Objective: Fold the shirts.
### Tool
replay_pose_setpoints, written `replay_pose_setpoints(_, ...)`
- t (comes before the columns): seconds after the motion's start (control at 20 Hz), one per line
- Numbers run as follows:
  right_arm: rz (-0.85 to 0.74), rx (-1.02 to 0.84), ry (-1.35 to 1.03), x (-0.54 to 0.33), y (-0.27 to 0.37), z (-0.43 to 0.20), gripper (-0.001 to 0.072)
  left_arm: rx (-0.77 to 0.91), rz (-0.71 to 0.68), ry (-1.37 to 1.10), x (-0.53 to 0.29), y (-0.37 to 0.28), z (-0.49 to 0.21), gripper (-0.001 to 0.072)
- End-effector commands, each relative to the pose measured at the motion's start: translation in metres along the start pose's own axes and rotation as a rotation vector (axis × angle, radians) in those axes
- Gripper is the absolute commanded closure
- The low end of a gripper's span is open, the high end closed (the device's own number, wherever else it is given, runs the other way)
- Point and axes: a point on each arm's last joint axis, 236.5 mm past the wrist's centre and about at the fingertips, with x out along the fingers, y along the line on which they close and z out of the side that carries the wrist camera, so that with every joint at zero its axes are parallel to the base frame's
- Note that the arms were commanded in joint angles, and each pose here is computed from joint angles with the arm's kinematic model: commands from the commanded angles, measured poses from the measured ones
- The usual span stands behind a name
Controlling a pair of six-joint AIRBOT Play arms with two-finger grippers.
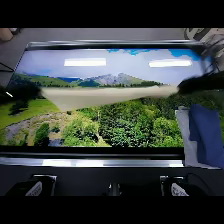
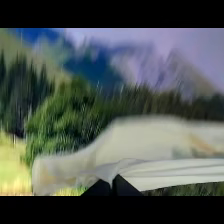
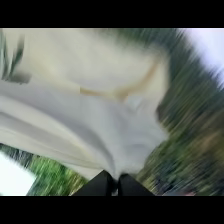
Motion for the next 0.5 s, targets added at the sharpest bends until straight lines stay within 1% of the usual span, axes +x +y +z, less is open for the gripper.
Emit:
replay_pose_setpoints(0.0,-0.493,-0.289,-0.628,-0.268,-0.005,0.145,0.0690,0.245,-0.103,-0.665,-0.215,-0.119,0.161,0.0683)
replay_pose_setpoints(0.05,-0.612,-0.326,-0.749,-0.339,0.008,0.152,0.0691,0.285,-0.135,-0.801,-0.271,-0.145,0.173,0.0683)
replay_pose_setpoints(0.1,-0.687,-0.330,-0.827,-0.387,0.019,0.149,0.0691,0.309,-0.161,-0.886,-0.312,-0.164,0.174,0.0684)
replay_pose_setpoints(0.2,-0.747,-0.306,-0.900,-0.437,0.037,0.133,0.0691,0.349,-0.183,-0.978,-0.362,-0.184,0.163,0.0683)
replay_pose_setpoints(0.3,-0.746,-0.304,-0.894,-0.444,0.044,0.125,0.0690,0.361,-0.173,-0.986,-0.374,-0.186,0.152,0.0683)
replay_pose_setpoints(0.45,-0.700,-0.296,-0.823,-0.422,0.041,0.120,0.0690,0.329,-0.178,-0.899,-0.359,-0.183,0.141,0.0684)
